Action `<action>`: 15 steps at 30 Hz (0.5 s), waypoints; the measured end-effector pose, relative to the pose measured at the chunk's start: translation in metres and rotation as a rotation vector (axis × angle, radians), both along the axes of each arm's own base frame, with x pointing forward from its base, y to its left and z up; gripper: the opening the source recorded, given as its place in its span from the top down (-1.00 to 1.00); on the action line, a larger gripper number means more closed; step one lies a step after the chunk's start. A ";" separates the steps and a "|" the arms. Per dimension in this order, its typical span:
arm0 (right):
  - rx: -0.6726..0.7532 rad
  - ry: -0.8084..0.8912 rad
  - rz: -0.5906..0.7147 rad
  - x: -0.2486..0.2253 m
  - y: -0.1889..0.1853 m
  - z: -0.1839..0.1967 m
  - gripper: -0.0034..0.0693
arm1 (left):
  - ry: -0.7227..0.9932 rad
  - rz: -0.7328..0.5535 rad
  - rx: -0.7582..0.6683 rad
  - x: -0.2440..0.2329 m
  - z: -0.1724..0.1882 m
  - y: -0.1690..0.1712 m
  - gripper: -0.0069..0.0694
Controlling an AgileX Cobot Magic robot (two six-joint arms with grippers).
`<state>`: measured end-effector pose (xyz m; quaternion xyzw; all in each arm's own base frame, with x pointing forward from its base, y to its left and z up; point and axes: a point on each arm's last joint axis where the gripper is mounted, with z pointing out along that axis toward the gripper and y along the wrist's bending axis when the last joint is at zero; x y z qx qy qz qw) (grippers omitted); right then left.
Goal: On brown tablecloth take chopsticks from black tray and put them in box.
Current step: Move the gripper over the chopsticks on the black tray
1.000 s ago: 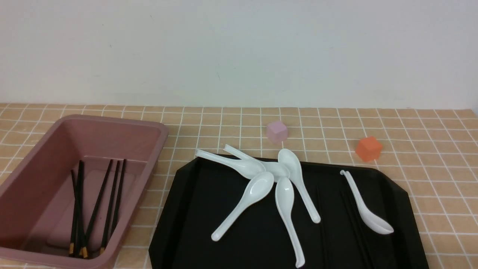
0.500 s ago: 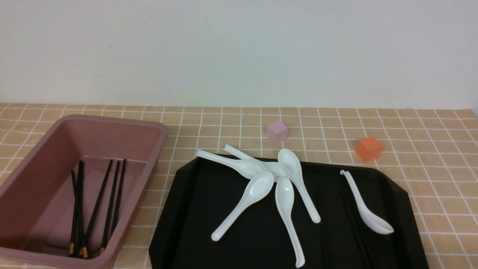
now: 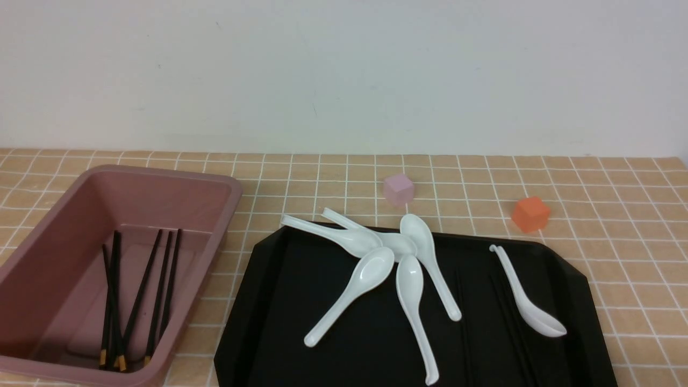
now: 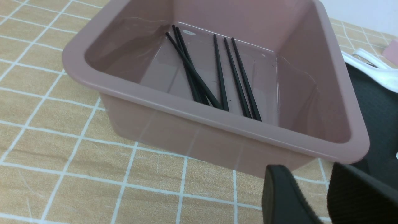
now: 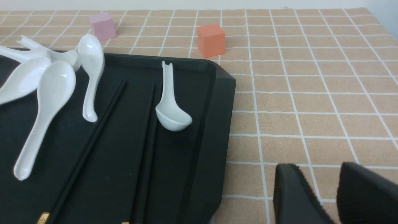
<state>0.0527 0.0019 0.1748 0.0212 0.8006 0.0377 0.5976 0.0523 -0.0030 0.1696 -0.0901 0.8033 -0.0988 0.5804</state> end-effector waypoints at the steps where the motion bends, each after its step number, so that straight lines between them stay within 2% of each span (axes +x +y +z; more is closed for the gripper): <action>1: 0.000 0.000 0.000 0.000 0.000 0.000 0.25 | 0.000 0.000 0.000 0.000 0.000 0.000 0.19; 5: 0.005 -0.002 -0.001 0.000 0.000 0.000 0.25 | 0.000 0.000 0.000 0.000 0.000 0.000 0.19; 6: 0.053 -0.003 -0.004 0.000 0.001 0.000 0.25 | 0.000 0.000 0.000 0.000 0.000 0.000 0.19; 7: 0.110 -0.005 -0.006 0.000 0.002 0.001 0.25 | 0.000 0.000 0.000 0.000 0.000 0.000 0.19; 12: 0.611 -0.024 -0.035 0.001 0.011 0.006 0.25 | 0.000 0.000 0.000 0.000 0.000 0.000 0.19; 15: 0.789 -0.041 -0.043 0.002 0.013 0.010 0.25 | 0.000 0.000 0.000 0.000 0.000 0.000 0.19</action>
